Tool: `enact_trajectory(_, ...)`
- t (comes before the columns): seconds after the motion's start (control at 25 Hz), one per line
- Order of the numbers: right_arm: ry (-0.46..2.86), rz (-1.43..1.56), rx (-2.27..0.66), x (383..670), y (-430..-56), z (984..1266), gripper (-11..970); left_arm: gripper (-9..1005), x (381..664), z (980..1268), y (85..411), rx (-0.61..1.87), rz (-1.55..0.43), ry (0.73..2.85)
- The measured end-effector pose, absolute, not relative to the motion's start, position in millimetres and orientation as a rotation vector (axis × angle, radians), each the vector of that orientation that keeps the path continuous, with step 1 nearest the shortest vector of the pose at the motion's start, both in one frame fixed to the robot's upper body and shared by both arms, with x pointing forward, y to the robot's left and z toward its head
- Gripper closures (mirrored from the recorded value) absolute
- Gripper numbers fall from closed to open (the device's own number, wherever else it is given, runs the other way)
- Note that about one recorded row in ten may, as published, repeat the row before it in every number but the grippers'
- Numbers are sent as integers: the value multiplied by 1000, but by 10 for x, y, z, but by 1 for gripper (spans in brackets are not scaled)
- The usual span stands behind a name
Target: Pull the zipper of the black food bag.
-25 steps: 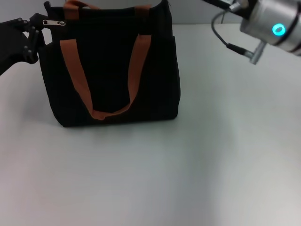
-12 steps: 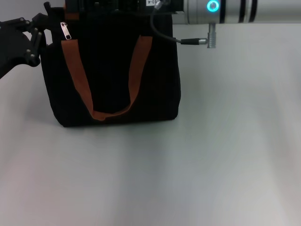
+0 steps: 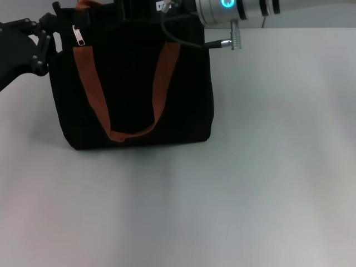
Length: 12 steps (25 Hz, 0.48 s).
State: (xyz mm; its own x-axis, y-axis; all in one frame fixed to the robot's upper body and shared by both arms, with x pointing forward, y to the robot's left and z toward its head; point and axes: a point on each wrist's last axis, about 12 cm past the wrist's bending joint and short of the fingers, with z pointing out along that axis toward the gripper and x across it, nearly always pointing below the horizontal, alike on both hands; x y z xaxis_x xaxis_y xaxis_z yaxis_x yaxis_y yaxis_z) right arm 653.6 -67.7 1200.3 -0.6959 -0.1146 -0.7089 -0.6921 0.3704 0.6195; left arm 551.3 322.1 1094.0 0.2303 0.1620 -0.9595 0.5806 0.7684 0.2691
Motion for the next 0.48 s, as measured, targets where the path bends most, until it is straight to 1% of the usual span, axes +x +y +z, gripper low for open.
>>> enact_trajectory(0.04, 2071, 1322, -693, 6539, -672, 12004, 141, 971, 5518, 10944, 3217, 681, -321, 1331)
enact_trajectory(0.48, 2083, 1263, -714, 6566, -566, 12016, 344, 971, 5550, 10973, 3189, 687, -327, 1319)
